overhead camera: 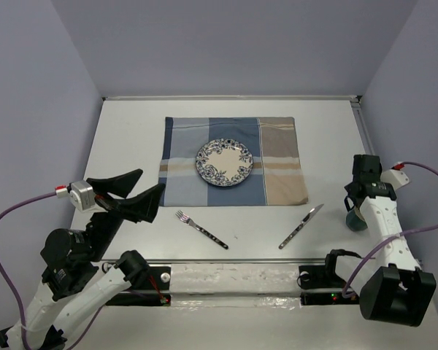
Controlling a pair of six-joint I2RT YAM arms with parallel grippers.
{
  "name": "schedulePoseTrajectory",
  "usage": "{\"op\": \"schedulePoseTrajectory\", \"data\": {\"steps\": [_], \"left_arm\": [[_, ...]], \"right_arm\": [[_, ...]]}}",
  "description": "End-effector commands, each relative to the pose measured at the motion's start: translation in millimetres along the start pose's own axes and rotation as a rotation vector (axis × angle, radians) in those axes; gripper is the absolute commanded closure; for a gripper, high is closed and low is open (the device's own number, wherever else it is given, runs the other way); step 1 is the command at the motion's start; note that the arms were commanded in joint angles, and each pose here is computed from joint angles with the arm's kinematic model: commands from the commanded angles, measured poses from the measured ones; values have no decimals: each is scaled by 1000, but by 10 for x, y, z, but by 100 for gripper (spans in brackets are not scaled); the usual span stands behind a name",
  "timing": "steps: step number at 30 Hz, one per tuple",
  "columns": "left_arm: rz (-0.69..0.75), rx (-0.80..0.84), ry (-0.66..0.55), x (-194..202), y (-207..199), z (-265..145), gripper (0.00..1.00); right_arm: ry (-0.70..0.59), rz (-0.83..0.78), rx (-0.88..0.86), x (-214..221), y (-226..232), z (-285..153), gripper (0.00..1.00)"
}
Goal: Set the dinner table for one person
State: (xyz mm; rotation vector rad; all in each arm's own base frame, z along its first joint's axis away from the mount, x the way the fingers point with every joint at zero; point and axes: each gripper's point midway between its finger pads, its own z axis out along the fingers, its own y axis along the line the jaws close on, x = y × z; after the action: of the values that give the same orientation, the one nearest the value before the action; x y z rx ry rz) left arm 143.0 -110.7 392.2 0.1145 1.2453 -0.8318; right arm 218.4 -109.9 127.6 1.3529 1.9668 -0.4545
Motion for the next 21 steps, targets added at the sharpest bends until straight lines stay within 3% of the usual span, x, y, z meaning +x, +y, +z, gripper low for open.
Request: {"op": "schedulePoseTrajectory", "data": {"steps": [1,8,11,15,21], "left_arm": [[12,10,-28,-83,-29,31,1],[14,0,-14,-37,-11,58,1],[19,-5,-9,-19,-1,68,1],[21,-10,-7,-17,7,77,1],[34,-27,15,54,38,131,1]], "right_arm": [[-18,37,-11,7,16,85,41],[-19,40,7,93,-13,183,62],[-50,43,15,21,-32,171,82],[-109,5,-10,-203,1,57,97],[-197,-100,-263,-697,510,-410,100]]}}
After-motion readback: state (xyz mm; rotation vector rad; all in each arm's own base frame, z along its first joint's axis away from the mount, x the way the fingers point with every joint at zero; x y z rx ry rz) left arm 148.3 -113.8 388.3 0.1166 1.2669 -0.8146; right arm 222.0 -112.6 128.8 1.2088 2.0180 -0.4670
